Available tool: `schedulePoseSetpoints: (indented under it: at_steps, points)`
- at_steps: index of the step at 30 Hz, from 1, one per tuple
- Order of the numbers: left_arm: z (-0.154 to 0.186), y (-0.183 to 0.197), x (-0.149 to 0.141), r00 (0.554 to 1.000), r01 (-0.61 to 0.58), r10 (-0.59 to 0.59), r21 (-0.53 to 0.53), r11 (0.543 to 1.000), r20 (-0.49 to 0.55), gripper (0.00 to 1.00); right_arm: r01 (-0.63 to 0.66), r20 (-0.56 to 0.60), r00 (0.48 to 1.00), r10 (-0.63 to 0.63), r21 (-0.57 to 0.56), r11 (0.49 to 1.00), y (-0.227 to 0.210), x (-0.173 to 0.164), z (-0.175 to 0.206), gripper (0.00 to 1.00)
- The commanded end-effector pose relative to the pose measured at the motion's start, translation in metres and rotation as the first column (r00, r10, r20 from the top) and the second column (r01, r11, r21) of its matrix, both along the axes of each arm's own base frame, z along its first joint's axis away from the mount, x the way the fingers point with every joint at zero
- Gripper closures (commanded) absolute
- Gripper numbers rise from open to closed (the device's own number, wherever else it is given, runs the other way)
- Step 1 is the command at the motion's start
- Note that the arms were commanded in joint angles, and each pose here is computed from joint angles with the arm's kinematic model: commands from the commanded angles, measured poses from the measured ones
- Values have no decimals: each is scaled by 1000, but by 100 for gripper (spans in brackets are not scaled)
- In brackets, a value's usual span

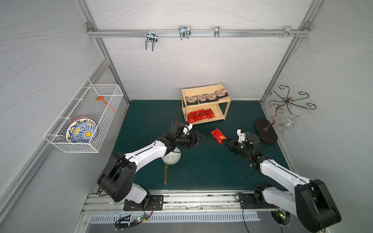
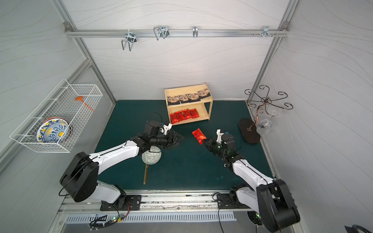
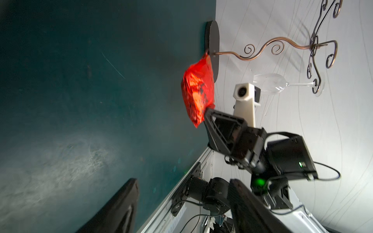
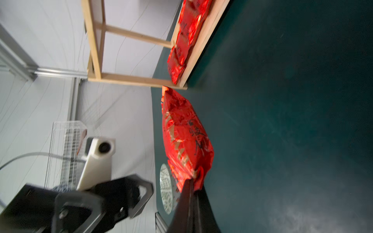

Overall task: Place the tea bags on the shelf by color
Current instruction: Pick up the tea bag from the center of the board, then place the tea bag on the shelf.

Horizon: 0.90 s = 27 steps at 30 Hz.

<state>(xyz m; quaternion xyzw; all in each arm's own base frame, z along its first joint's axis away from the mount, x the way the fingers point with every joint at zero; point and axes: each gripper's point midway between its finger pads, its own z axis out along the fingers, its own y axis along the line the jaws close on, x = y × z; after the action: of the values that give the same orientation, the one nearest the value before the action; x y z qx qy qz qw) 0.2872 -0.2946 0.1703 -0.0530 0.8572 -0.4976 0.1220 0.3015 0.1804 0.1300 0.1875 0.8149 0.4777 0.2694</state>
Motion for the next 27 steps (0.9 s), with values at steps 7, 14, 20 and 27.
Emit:
schedulePoseSetpoints:
  at_steps: [7,14,20,27]
  points:
    - [-4,39,-8,997,47,-56,157,986,54,23,37,202,979,-40,19,999,8,129,23,100]
    - [-6,44,-8,997,60,-67,147,987,45,23,118,233,966,-110,-23,993,9,192,16,100]
    - [-7,45,-10,997,63,-70,143,988,43,23,154,241,961,-134,-67,986,9,221,6,100]
    - [-6,46,-10,997,59,-66,142,988,46,23,202,226,959,-170,-124,972,6,233,-12,100]
